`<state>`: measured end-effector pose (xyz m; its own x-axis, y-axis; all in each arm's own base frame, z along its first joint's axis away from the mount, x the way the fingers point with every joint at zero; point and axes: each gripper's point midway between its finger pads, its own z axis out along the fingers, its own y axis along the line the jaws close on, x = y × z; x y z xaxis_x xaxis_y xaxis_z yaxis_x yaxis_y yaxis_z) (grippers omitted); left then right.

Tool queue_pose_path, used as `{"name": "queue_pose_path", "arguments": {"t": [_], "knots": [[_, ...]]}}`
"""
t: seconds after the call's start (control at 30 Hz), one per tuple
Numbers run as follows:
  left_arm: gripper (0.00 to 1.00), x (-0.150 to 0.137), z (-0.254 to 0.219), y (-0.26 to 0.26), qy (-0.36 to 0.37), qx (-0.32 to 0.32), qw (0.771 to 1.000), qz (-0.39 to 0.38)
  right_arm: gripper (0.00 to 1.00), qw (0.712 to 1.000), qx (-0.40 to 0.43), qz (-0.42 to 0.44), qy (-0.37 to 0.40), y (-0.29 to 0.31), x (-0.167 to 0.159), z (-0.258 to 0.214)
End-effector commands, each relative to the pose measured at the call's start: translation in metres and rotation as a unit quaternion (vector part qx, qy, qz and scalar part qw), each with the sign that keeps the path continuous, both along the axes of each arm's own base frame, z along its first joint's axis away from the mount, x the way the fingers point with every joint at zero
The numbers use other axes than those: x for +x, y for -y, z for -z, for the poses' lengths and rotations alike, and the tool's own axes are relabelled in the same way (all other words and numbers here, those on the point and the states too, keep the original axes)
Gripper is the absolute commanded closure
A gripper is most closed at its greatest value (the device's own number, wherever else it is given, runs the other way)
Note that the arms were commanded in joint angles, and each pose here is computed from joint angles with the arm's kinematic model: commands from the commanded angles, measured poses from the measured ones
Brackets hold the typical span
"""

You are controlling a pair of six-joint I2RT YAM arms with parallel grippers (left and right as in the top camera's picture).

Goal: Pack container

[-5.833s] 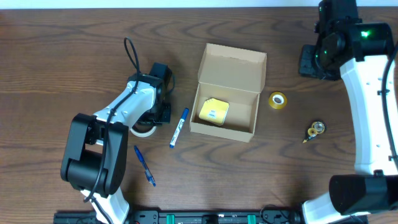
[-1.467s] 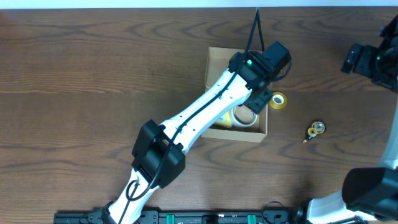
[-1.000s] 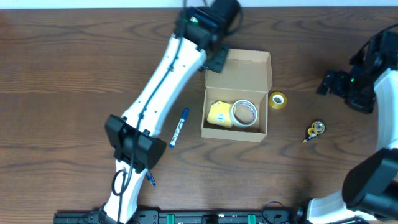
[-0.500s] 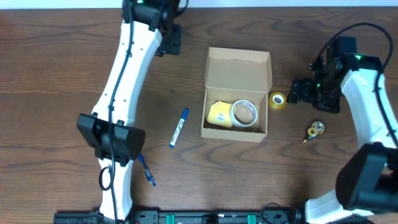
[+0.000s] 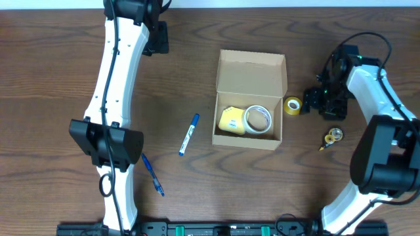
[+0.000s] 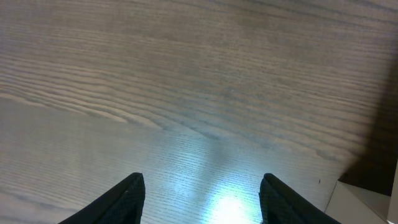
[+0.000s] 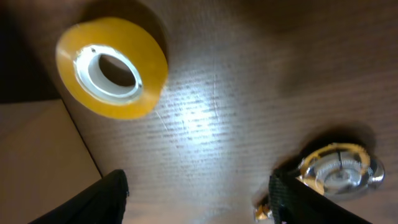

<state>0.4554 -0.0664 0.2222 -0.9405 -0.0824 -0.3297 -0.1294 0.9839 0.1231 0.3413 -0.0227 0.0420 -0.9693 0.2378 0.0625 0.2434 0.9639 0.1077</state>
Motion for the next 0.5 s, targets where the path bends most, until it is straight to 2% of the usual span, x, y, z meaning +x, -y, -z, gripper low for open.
{"name": "queue_pose_path", "arguments": {"t": [0.0, 0.3, 0.47], "knots": [[0.41, -0.001, -0.019, -0.002, 0.025, -0.002, 1.000, -0.003, 0.26, 1.000, -0.003, -0.011, -0.002, -0.002, 0.002, 0.007], [0.37, -0.008, -0.040, -0.003, 0.048, -0.008, 0.999, -0.001, 0.27, 0.999, 0.005, -0.035, -0.039, -0.012, 0.004, 0.043], [0.36, -0.015, -0.056, 0.000, 0.063, -0.020, 0.998, 0.016, 0.27, 0.998, 0.002, -0.062, -0.021, -0.026, 0.021, 0.039]]}}
